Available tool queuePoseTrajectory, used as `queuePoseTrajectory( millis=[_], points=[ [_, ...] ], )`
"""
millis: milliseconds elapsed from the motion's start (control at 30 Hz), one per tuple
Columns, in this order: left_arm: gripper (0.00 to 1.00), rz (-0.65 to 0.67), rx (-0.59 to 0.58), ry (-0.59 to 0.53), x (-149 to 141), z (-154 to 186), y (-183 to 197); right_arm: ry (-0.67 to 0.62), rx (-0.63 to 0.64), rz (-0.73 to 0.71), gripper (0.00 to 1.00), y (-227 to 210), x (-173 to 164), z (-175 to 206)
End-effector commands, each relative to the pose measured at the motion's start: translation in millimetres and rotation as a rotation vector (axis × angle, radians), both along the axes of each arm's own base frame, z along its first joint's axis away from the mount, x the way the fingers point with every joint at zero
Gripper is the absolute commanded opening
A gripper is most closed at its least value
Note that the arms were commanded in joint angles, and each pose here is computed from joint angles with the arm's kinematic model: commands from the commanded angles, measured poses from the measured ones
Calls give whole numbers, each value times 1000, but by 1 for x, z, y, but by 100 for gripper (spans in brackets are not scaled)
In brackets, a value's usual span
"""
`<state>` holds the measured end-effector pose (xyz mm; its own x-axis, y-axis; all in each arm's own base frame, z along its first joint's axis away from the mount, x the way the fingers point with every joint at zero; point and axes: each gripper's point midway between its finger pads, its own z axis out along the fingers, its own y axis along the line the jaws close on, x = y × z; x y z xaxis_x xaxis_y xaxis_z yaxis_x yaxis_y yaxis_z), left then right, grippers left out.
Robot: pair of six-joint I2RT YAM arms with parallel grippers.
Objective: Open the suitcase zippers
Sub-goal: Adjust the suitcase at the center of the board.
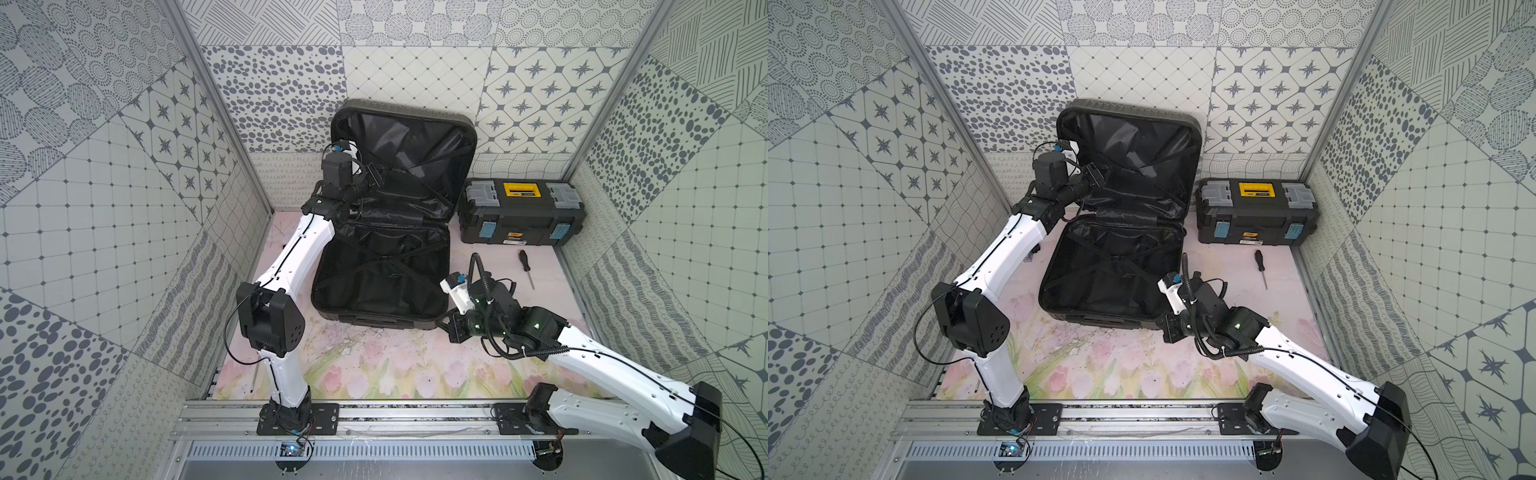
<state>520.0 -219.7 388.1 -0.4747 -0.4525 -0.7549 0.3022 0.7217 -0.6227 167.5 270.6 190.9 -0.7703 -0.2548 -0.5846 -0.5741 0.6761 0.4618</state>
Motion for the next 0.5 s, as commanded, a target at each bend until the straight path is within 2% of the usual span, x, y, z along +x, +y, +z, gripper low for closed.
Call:
queuePoseTrajectory(
  millis=[0,100,200,267,300,367,467],
  points=[
    [53,-126,87,-74,-42,17,-4,15,23,158,5,34,-22,-12],
    [57,-178,116,-100,-75,22,0,-3,-56,184,10,54,-25,-36],
    [64,-222,144,-133,-112,26,7,-41,-88,101,14,65,-4,-51],
    [71,-223,162,-102,-132,19,15,-94,-94,12,16,68,17,-51],
    [99,-231,173,-83,-142,14,17,-126,-101,-40,17,68,28,-50],
    [99,-238,193,-35,-159,1,23,-178,-115,-125,17,64,48,-47],
    [99,-234,249,9,-184,-15,36,-186,-139,-257,16,44,78,-51]
  ],
)
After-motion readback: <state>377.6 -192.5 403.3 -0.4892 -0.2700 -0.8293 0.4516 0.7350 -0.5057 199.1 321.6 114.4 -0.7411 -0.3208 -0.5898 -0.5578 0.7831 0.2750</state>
